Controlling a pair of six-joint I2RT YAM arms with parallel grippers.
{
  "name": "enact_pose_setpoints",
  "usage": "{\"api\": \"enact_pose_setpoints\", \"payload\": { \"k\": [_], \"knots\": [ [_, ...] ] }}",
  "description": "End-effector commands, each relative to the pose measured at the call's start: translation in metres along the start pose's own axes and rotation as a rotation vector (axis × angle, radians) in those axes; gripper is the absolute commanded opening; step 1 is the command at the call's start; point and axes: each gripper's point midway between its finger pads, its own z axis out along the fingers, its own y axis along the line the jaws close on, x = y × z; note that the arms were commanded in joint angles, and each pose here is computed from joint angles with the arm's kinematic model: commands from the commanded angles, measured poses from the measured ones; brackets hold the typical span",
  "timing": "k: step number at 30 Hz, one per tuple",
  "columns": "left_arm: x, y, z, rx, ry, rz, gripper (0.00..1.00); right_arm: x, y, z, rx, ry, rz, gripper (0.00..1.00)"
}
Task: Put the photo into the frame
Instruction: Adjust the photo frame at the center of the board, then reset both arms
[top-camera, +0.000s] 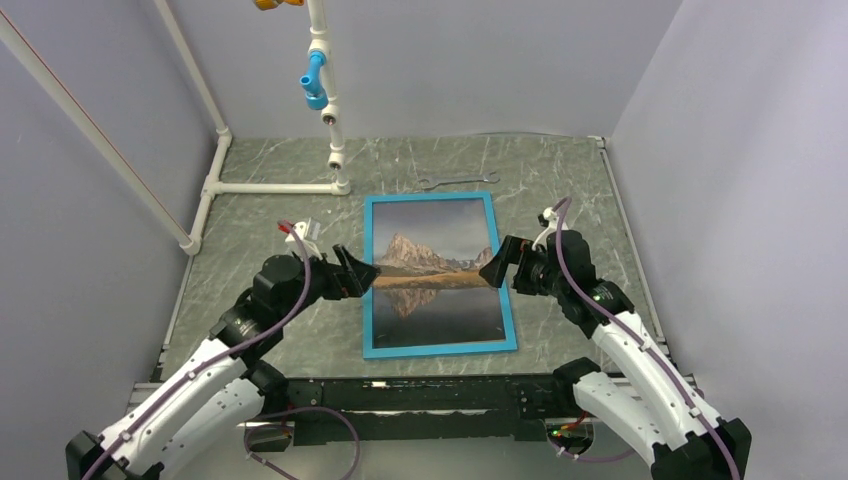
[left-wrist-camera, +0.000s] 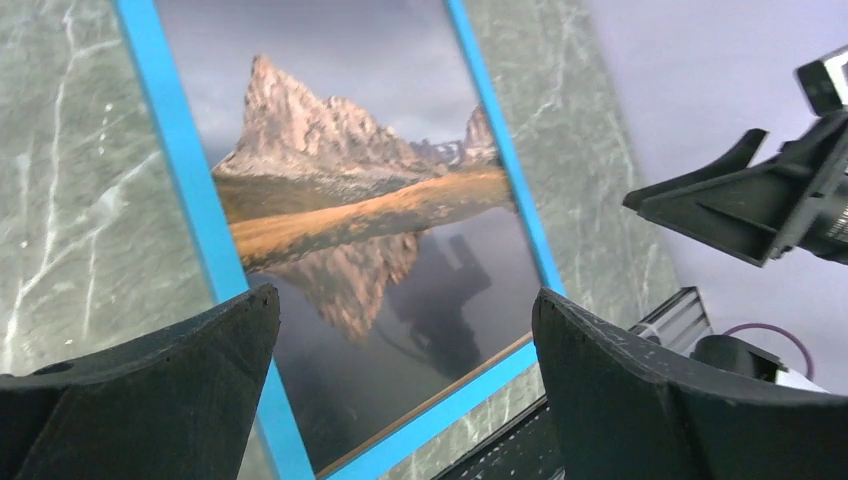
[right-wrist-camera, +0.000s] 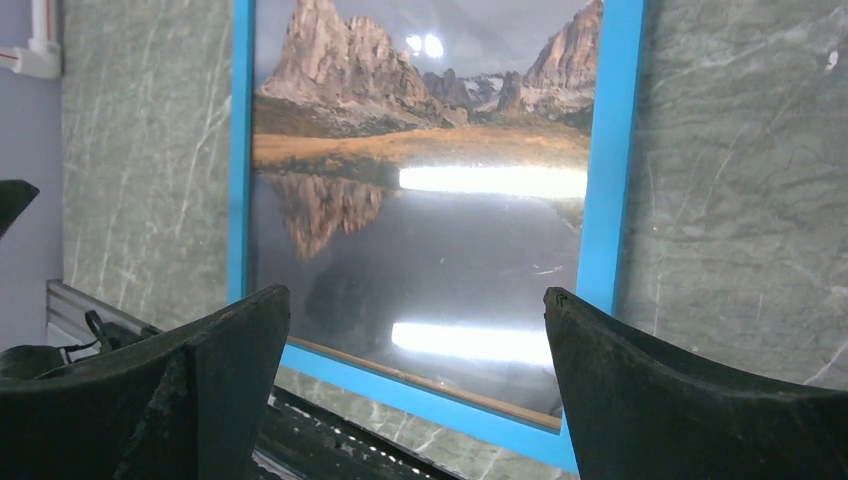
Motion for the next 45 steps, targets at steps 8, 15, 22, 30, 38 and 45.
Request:
{"api": "enact_pose_setpoints", "payload": {
  "k": [8, 15, 22, 30, 38, 45],
  "knots": [
    [-0.017, 0.004, -0.005, 0.058, -0.166, 0.123, 0.99, -0.040, 0.022, -0.015, -0.062, -0.155, -0.019, 1.00],
    [-0.022, 0.071, -0.001, -0.155, -0.227, 0.219, 0.99, -0.070, -0.017, -0.008, 0.119, -0.315, -0.114, 1.00],
    [-0.053, 0.137, -0.025, -0.436, -0.341, 0.273, 0.99, -0.109, -0.077, -0.006, 0.294, -0.437, -0.143, 1.00],
    [-0.083, 0.182, -0.042, -0.676, -0.513, 0.394, 0.99, -0.107, -0.142, 0.010, 0.468, -0.564, -0.250, 1.00],
    [-0.094, 0.202, -0.018, -0.655, -0.512, 0.503, 0.99, -0.100, -0.166, 0.011, 0.474, -0.775, -0.284, 0.99],
    [-0.098, 0.208, -0.015, -0.631, -0.592, 0.583, 0.99, -0.122, -0.170, 0.024, 0.452, -0.800, -0.318, 0.99]
  ]
}}
